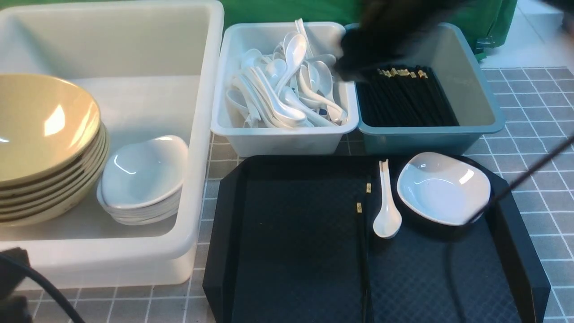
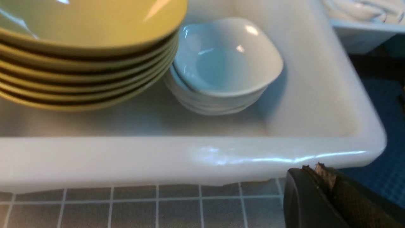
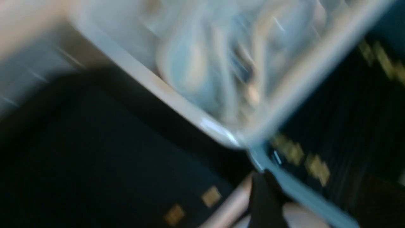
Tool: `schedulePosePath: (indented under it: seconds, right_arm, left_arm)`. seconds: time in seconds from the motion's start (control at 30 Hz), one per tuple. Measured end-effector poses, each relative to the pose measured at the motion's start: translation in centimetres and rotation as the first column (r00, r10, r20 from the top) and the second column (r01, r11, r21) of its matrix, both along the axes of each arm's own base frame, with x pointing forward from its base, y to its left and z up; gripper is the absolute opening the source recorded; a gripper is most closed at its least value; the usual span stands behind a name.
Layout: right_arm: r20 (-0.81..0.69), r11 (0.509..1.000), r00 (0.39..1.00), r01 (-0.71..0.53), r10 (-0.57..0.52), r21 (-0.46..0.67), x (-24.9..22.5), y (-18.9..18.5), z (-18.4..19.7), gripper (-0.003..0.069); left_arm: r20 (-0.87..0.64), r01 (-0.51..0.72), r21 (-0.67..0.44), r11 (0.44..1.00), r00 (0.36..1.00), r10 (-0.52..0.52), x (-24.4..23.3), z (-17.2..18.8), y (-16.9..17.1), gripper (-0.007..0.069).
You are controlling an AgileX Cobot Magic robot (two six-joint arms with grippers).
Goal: On grey table put chopsticks spoon bowls plates into blue grey white boxes.
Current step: 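Reach for and grasp the small white dish on the black tray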
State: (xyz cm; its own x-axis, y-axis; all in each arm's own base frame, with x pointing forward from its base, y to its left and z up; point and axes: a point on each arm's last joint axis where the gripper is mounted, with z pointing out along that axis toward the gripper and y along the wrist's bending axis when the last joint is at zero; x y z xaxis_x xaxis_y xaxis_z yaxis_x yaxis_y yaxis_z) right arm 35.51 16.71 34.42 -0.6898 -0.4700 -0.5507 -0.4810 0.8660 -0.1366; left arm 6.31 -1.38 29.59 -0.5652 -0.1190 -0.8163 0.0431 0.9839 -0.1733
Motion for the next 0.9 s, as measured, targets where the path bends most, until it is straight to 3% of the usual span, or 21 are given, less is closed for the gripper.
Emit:
schedulePosePath:
  seconds: [0.1,0.13,0.2,0.3,0.53,0.73,0.83,0.9]
  right_arm:
    - [-0.173,0.996,0.981,0.080,-0.087,-0.049,-0.3,-4.3,-5.9,0.0257]
    - [-0.190,0.995,0.977,0.083,-0.091,-0.052,-0.4,-4.7,-6.7,0.0246]
    - [-0.249,0.992,0.961,0.111,-0.121,-0.053,-1.2,-6.1,-10.7,0.0111]
    - [-0.273,0.990,0.952,0.135,-0.138,-0.030,-1.8,-6.7,-13.4,0.0036]
    - [-0.436,0.990,0.896,0.120,-0.078,0.070,-2.4,-5.1,-16.3,0.0032]
    - [-0.404,0.989,0.915,0.086,-0.029,0.124,-2.4,-4.9,-13.6,0.0049]
    - [-0.339,0.988,0.940,0.092,-0.046,0.122,-2.2,-5.9,-11.4,0.0091]
    - [-0.299,0.988,0.950,0.123,-0.091,0.090,-1.7,-8.1,-10.5,0.0187]
  left_arm:
    - [-0.018,-0.025,-0.014,1.000,1.000,0.025,0.6,-2.3,0.2,-0.0010]
    - [-0.024,-0.025,-0.016,1.000,0.999,0.024,0.6,-2.5,0.2,-0.0010]
    - [0.002,-0.046,-0.029,0.999,0.999,0.046,1.0,-3.3,0.3,-0.0010]
    - [0.030,-0.056,-0.035,0.998,0.998,0.057,1.2,-3.2,0.4,-0.0010]
    - [0.035,-0.057,-0.036,0.998,0.998,0.059,1.2,-3.2,0.4,-0.0010]
    - [0.036,-0.057,-0.035,0.998,0.998,0.059,1.2,-3.2,0.4,-0.0010]
    - [0.037,-0.056,-0.034,0.998,0.998,0.058,1.2,-3.2,0.4,-0.0010]
    - [0.037,-0.056,-0.034,0.998,0.998,0.058,1.2,-3.2,0.4,-0.0010]
